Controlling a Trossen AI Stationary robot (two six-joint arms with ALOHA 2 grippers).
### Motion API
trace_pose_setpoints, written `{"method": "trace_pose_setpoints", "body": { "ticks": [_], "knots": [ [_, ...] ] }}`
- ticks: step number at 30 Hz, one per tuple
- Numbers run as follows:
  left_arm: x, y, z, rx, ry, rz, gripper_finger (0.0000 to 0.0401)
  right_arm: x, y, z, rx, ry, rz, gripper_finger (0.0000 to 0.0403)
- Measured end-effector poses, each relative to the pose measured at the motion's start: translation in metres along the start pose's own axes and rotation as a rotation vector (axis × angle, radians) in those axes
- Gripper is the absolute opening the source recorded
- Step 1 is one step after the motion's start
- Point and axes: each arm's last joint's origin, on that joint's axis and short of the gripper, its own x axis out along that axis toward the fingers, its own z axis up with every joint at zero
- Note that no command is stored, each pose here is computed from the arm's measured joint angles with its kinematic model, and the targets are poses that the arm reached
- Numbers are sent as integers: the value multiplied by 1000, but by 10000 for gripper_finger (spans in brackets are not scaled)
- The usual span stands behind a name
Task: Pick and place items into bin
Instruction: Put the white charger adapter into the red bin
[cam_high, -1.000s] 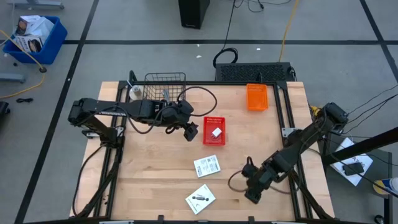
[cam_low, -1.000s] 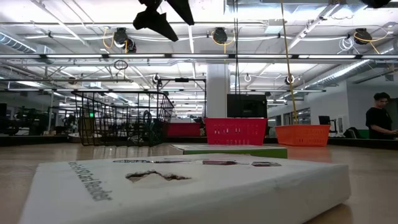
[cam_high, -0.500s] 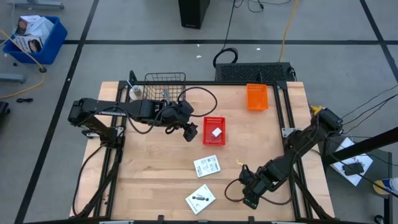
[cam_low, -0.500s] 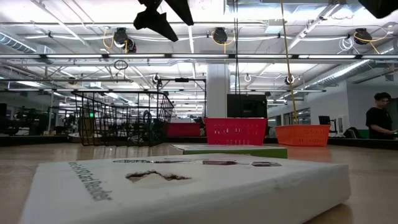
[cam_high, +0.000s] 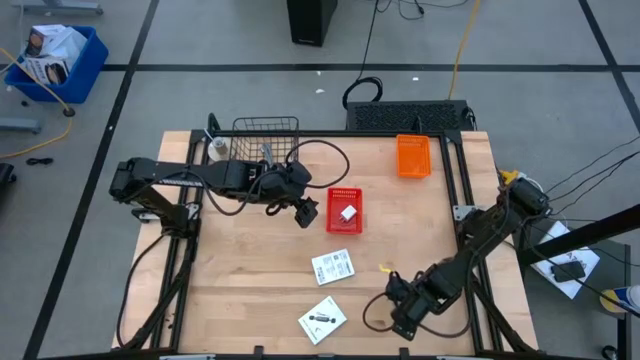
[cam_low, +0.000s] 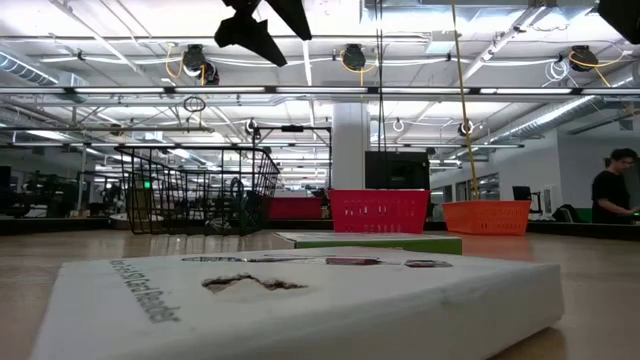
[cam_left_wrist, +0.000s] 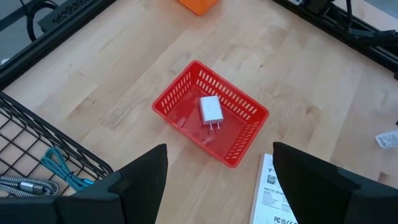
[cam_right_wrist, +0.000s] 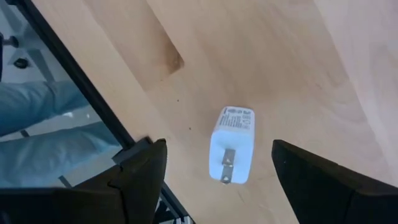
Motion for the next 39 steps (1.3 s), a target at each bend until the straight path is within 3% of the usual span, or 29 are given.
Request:
{"method": "trace_pose_setpoints", "body": {
  "ticks": [10,28,32,39],
  "knots": [
    [0,0,0,-27,5,-7,292,13,-3,-14,21,18,26,281],
    [0,-2,-1,-51,35,-52,292,39,-20,-12,43,13,107,276],
    [0,-2,-1,-54,35,-52,292,40,-21,-11,47,13,101,246],
    [0,-2,-1,-52,34,-51,292,39,-21,-11,35,18,107,148]
  ]
}}
